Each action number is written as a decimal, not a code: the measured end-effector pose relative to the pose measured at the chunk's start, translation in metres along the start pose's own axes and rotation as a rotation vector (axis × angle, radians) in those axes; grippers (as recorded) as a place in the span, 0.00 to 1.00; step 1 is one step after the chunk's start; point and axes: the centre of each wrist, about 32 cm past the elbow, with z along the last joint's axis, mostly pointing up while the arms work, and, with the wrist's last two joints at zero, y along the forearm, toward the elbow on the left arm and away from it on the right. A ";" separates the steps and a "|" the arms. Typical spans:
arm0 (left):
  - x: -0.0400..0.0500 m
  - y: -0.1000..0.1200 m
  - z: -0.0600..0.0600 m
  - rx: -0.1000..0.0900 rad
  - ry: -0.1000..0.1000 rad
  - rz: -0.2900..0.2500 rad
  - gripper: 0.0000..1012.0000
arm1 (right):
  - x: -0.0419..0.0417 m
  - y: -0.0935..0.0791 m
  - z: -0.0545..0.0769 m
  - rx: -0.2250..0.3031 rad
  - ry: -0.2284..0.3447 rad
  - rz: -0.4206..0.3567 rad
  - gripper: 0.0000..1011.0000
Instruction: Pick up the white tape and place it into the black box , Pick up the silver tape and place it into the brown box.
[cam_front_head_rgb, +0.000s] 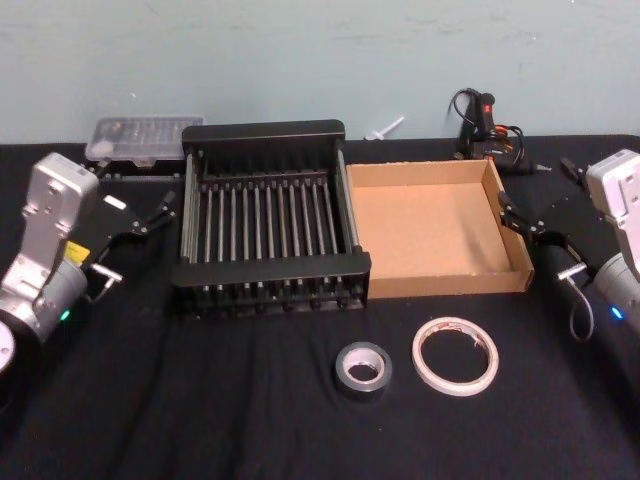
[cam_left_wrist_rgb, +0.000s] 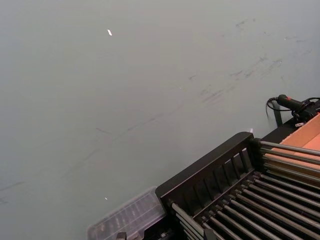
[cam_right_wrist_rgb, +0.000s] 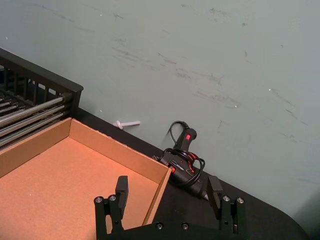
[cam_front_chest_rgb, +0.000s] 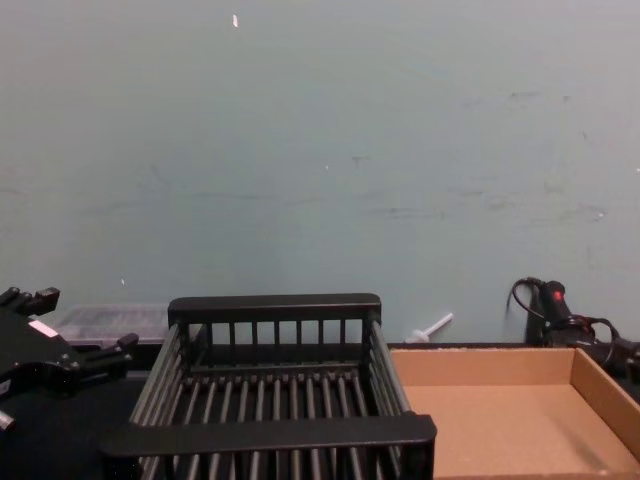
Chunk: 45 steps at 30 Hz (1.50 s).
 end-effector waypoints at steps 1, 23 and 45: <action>0.0000 0.000 0.000 0.000 0.000 0.000 0.99 | 0.0000 0.000 0.000 0.000 0.000 0.000 0.99; 0.0000 0.000 0.000 0.000 0.000 0.000 0.99 | 0.0000 0.000 0.000 0.000 0.000 0.000 0.99; 0.0000 0.000 0.000 0.000 0.000 0.000 0.99 | 0.0000 0.000 0.000 0.000 0.000 0.000 0.99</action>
